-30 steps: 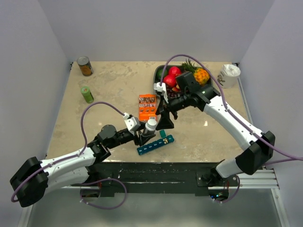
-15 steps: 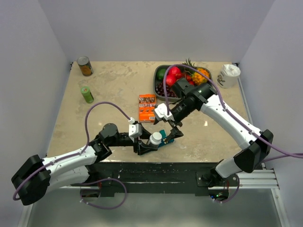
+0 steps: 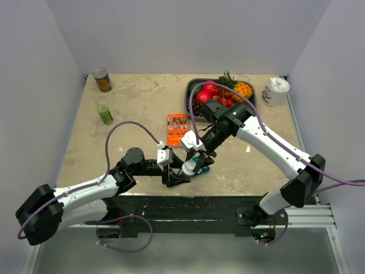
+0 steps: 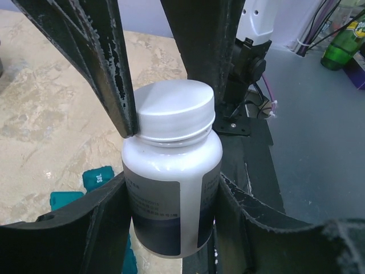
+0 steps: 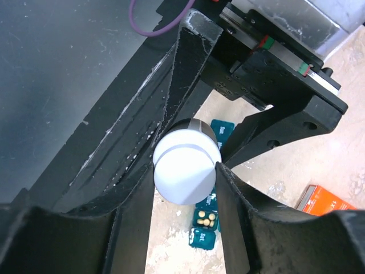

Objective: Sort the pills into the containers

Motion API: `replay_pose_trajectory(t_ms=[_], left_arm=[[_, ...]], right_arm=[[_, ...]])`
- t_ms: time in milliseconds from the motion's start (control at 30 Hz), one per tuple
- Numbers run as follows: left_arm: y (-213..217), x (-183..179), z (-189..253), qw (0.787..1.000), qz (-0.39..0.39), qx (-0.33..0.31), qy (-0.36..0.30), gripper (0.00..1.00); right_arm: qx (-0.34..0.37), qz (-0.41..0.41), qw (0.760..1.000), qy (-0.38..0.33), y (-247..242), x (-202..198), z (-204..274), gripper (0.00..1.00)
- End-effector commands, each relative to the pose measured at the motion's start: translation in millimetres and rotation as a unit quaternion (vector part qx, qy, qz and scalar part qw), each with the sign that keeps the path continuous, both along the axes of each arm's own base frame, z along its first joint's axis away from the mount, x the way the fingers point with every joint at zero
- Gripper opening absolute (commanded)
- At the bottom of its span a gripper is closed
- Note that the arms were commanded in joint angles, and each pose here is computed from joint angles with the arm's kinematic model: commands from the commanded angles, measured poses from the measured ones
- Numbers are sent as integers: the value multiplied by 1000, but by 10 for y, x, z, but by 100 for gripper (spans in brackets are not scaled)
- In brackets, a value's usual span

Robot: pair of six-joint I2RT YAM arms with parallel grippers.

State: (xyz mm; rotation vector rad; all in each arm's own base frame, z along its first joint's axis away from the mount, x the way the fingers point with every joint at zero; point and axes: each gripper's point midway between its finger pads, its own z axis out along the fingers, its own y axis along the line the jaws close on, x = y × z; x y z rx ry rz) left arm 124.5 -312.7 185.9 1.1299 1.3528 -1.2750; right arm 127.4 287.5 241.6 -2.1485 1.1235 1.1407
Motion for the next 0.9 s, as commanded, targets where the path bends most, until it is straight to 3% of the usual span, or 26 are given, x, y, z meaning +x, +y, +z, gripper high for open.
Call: replay_pose_trajectory(t_ms=[0, 233, 367, 600, 667, 800, 867], left_arm=[[-22, 171, 376, 998, 37, -47, -36, 0], [136, 426, 692, 983, 136, -100, -66, 0], [243, 684, 787, 967, 215, -114, -70, 0], [353, 907, 834, 947, 285, -144, -40, 0], [369, 940, 778, 944, 296, -146, -29, 0], [348, 987, 671, 943, 304, -133, -9, 0], [323, 973, 631, 947, 298, -124, -5, 0]], right_arm=[[-34, -14, 998, 46, -72, -132, -20, 43], [-65, -138, 984, 92, 133, 138, -182, 33], [-97, -247, 953, 148, 264, 335, -318, 29], [-105, -396, 900, 146, 356, 785, -620, 22], [-112, -424, 886, 152, 359, 861, -667, 15], [-114, -421, 884, 168, 416, 863, -672, 18], [-108, -411, 889, 171, 444, 850, -624, 26]])
